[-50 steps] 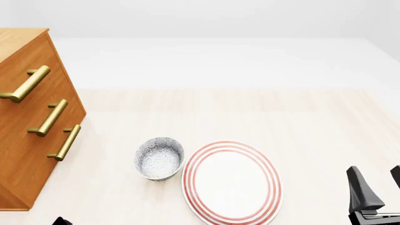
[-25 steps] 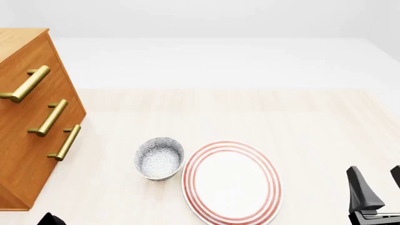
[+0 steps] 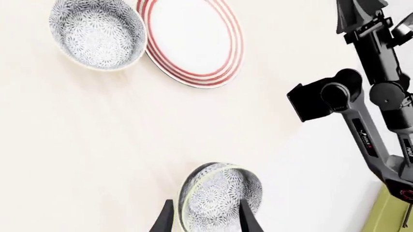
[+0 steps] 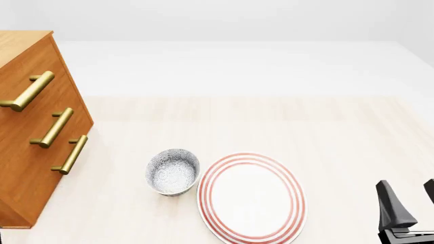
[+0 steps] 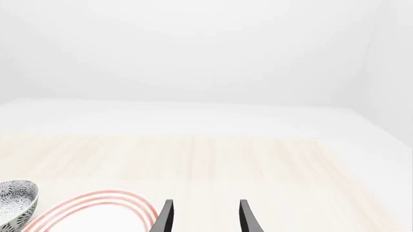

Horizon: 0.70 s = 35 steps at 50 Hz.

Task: Stack the bowl in the middle on the bowl at the back.

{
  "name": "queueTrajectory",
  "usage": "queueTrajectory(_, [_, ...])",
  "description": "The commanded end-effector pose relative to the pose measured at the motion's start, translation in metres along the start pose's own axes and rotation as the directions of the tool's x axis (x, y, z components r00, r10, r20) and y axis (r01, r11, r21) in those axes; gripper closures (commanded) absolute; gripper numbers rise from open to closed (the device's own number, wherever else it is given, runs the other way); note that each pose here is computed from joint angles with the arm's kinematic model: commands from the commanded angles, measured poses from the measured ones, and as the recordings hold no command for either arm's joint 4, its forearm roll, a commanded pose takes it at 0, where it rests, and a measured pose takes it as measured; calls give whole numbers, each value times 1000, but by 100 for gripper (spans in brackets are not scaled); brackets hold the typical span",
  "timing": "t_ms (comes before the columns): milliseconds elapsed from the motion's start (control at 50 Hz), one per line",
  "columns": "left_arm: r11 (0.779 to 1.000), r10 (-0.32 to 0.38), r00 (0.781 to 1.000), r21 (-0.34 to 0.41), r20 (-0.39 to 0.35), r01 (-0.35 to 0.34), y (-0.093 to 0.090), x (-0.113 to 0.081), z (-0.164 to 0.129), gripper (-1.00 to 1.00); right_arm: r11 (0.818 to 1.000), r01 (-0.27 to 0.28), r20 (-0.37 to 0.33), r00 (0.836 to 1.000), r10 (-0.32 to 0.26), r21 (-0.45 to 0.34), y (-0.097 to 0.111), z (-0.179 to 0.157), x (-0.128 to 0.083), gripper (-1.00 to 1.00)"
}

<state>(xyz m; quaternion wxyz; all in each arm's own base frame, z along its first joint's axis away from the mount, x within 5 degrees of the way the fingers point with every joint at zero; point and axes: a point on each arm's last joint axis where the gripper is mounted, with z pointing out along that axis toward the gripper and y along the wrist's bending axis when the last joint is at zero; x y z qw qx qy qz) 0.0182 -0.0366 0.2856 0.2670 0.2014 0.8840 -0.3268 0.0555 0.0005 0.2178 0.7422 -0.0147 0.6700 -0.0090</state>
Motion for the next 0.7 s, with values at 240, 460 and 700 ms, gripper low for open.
queueTrajectory(240, [999, -13, 984, -31, 179, 18, -6, -6, -69, -100, 1000, 8, 0, 1000, -8, -1, 0, 0, 0, -100])
queueTrajectory(460, [996, -39, 949, -61, 314, 61, -11, -4, -89, -100, 1000, 8, 1, 1000, -8, -1, 0, 0, 0, -100])
queueTrajectory(700, [992, -68, 885, -60, 460, 108, -19, 3, -116, -100, 999, 5, 61, 998, -2, -40, 1, -5, -36, -100])
